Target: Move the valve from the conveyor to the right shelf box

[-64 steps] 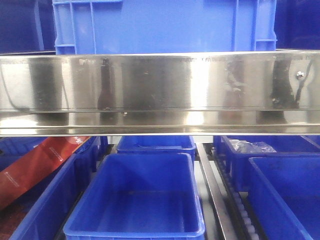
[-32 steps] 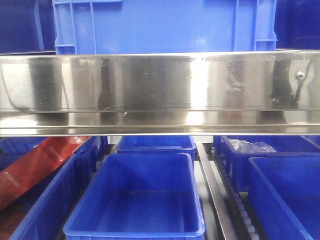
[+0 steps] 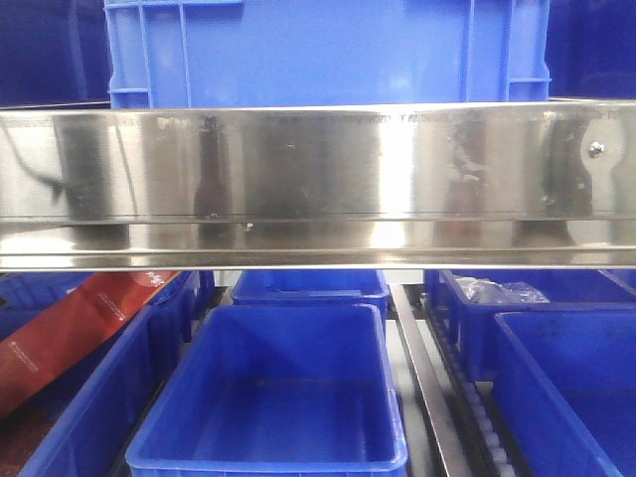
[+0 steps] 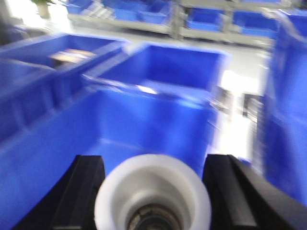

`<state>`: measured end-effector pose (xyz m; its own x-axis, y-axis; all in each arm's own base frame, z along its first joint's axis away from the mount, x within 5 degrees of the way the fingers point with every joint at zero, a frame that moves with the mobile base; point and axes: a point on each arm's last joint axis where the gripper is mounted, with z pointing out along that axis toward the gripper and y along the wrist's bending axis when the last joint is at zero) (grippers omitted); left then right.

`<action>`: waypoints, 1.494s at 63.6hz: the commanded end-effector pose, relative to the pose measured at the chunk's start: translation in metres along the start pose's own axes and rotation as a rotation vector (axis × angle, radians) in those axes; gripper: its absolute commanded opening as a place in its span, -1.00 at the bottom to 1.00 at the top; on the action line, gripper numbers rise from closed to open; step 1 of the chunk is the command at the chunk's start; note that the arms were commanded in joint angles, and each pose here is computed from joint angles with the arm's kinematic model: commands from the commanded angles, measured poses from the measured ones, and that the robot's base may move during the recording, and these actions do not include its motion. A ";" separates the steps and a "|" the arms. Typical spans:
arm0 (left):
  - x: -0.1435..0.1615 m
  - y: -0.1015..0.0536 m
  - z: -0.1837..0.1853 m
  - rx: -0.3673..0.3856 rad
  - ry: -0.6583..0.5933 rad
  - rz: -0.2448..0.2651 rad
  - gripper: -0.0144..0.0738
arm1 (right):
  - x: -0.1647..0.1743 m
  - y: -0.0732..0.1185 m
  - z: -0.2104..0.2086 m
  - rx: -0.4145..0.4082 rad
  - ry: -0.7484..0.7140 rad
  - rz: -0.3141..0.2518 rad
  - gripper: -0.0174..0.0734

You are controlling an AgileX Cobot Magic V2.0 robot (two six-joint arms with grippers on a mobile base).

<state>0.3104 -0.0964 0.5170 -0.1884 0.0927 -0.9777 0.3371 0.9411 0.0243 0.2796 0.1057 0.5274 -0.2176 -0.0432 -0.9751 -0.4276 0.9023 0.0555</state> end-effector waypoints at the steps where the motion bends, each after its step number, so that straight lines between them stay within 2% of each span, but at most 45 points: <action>1: 0.002 -0.014 0.022 0.046 -0.014 -0.001 -0.93 | -0.011 0.006 0.016 -0.020 -0.055 -0.012 -0.96; 14: 0.036 -0.036 0.079 0.102 0.102 0.009 -0.93 | 0.012 0.012 0.071 -0.054 0.060 -0.009 -0.96; 24: 0.058 -0.039 0.107 0.110 0.169 -0.002 -0.93 | 0.043 0.013 0.108 -0.068 0.201 -0.003 -0.96; 34: 0.070 -0.040 0.119 0.112 0.202 -0.004 -0.92 | 0.062 0.011 0.129 -0.070 0.281 0.002 -0.96; 40: 0.075 -0.041 0.125 0.118 0.216 -0.015 -0.79 | 0.069 0.011 0.135 -0.071 0.312 0.003 -0.91; 47: 0.079 -0.042 0.129 0.131 0.227 -0.039 -0.38 | 0.075 0.011 0.139 -0.074 0.350 0.004 -0.57; 57: 0.080 -0.043 0.130 0.137 0.231 -0.053 0.38 | 0.075 0.011 0.137 -0.076 0.365 0.003 0.26; 60: 0.079 -0.043 0.129 0.138 0.231 -0.053 0.53 | 0.075 0.011 0.136 -0.077 0.368 0.003 0.48; 63: 0.079 -0.043 0.129 0.138 0.231 -0.053 0.67 | 0.074 0.011 0.135 -0.077 0.364 0.003 0.66; 65: 0.079 -0.043 0.129 0.138 0.233 -0.053 0.72 | 0.072 0.011 0.133 -0.078 0.361 0.002 0.64; 75: 0.070 -0.043 0.119 0.142 0.225 -0.050 0.71 | 0.057 0.013 0.117 -0.080 0.317 -0.003 0.64; 82: 0.054 -0.038 0.099 0.136 0.207 -0.042 0.63 | 0.042 0.015 0.098 -0.082 0.271 -0.009 0.64; 89: 0.038 -0.034 0.074 0.128 0.185 -0.032 0.35 | 0.024 0.017 0.072 -0.084 0.211 -0.015 0.51; 93: 0.030 -0.028 0.058 0.117 0.177 -0.034 0.08 | 0.015 0.019 0.056 -0.085 0.175 -0.019 0.29; 95: 0.026 -0.027 0.051 0.115 0.170 -0.034 -0.09 | 0.010 0.019 0.048 -0.085 0.155 -0.021 0.12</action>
<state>0.3607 -0.1483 0.4584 -0.3870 0.1400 -0.9114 0.4392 0.8970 -0.0487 0.3314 0.1513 0.4843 -0.4063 -0.1572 -0.9001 -0.4999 0.8628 0.0749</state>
